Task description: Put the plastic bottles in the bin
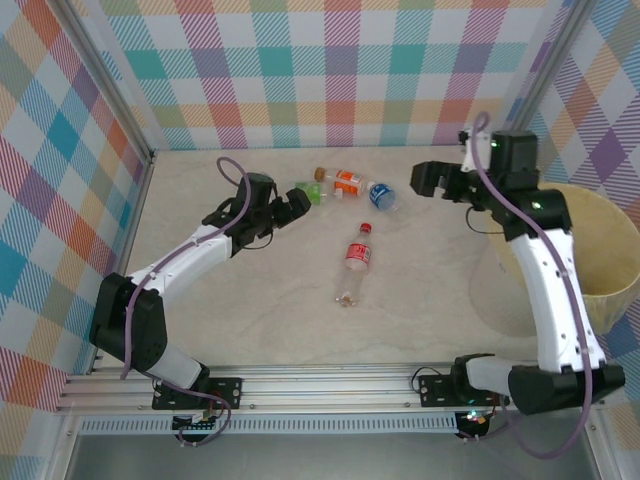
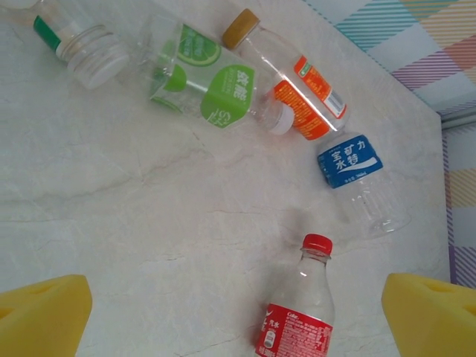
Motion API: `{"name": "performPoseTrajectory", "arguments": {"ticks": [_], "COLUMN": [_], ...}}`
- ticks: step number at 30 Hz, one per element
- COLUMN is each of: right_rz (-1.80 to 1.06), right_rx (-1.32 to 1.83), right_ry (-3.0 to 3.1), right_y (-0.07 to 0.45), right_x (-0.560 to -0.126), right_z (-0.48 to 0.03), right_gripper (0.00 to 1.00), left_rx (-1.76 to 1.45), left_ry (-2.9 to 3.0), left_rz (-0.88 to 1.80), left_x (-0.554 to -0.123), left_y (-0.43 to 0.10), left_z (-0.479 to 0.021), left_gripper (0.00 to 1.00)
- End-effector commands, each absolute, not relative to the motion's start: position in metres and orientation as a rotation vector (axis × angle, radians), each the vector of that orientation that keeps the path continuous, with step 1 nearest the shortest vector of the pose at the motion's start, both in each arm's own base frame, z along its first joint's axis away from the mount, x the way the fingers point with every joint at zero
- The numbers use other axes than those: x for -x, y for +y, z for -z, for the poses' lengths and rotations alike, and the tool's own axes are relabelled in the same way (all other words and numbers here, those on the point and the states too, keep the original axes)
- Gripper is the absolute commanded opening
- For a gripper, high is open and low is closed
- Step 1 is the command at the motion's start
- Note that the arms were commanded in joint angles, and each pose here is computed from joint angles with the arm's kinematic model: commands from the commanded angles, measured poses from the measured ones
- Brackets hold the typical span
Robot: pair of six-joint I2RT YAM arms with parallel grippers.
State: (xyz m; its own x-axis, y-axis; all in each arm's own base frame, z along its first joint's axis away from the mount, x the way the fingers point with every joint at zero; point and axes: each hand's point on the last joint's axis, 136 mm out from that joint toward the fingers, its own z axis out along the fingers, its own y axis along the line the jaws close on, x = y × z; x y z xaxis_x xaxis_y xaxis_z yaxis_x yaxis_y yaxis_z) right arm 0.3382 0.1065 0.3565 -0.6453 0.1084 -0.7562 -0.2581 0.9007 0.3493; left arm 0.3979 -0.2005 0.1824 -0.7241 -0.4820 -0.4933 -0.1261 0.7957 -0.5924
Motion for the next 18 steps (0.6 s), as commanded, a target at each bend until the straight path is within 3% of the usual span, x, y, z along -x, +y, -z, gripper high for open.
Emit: {"name": "performPoseTrajectory", "arguments": {"ticks": [1,6,18], "right_rz": [-0.528,-0.421,-0.203], "right_rx": [0.217,0.312,0.444], "right_ry": [2.214,2.32,2.521], "right_y": [0.129,0.143,0.138], "right_x": [-0.364,-0.395,-0.451], "right_z": [-0.334,-0.268,-0.164], "right_gripper": [1.0,1.0,1.0], "left_rx": [0.509,0.532,0.583], "left_ry": [2.341,2.344,2.38], "left_rz": [0.659,0.617,0.545], "left_x": [-0.393,-0.388,-0.372], "left_y": [-0.185,-0.175,-0.158], "left_z": [-0.173,-0.171,-0.157], "left_gripper": [1.0,1.0,1.0]}}
